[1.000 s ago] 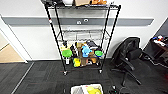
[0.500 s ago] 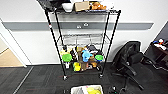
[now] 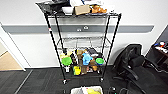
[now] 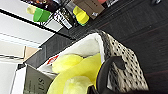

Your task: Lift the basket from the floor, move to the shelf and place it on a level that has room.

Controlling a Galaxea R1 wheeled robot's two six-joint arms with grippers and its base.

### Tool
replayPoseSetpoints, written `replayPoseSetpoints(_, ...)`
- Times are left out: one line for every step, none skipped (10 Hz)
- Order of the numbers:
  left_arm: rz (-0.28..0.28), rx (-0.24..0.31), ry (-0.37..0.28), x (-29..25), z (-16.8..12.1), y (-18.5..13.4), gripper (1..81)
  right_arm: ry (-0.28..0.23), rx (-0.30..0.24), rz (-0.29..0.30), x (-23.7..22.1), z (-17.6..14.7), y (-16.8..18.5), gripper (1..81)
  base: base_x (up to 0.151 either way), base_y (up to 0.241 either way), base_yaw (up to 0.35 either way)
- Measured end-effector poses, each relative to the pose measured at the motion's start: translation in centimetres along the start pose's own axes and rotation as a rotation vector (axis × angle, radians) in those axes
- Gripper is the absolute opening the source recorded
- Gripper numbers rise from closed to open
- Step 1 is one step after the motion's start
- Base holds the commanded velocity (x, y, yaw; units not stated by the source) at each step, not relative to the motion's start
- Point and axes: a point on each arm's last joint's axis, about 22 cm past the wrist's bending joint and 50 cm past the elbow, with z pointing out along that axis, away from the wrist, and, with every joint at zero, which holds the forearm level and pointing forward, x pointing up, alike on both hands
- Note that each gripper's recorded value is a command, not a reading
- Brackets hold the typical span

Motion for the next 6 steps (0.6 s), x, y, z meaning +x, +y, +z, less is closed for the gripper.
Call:
replayPoseSetpoints(0.013,-0.004,0.014,0.5,-0.6,0.7,1.0,0.014,0.009,-0.011,0.6,-0.5,-0.8,1.0,0.092,0.000,0.000)
replayPoseSetpoints(0.024,-0.008,0.025,0.8,-1.2,1.3,1.0,0.026,0.016,-0.022,1.1,-1.0,-1.4,1.0,0.092,0.000,0.000)
replayPoseSetpoints(0.034,-0.010,0.036,1.1,-1.8,1.8,1.0,0.037,0.023,-0.033,1.4,-1.5,-2.1,1.0,0.092,0.000,0.000)
replayPoseSetpoints(0.042,-0.013,0.044,1.1,-2.4,2.3,1.0,0.044,0.028,-0.041,1.5,-1.9,-2.6,1.0,0.092,0.000,0.000)
replayPoseSetpoints(0.048,-0.015,0.050,1.2,-2.7,2.6,1.0,0.049,0.032,-0.045,1.6,-2.2,-2.9,1.0,0.092,0.000,0.000)
replayPoseSetpoints(0.050,-0.017,0.048,1.1,-2.7,2.7,1.0,0.049,0.031,-0.045,1.5,-2.4,-2.8,1.0,0.092,0.000,0.000)
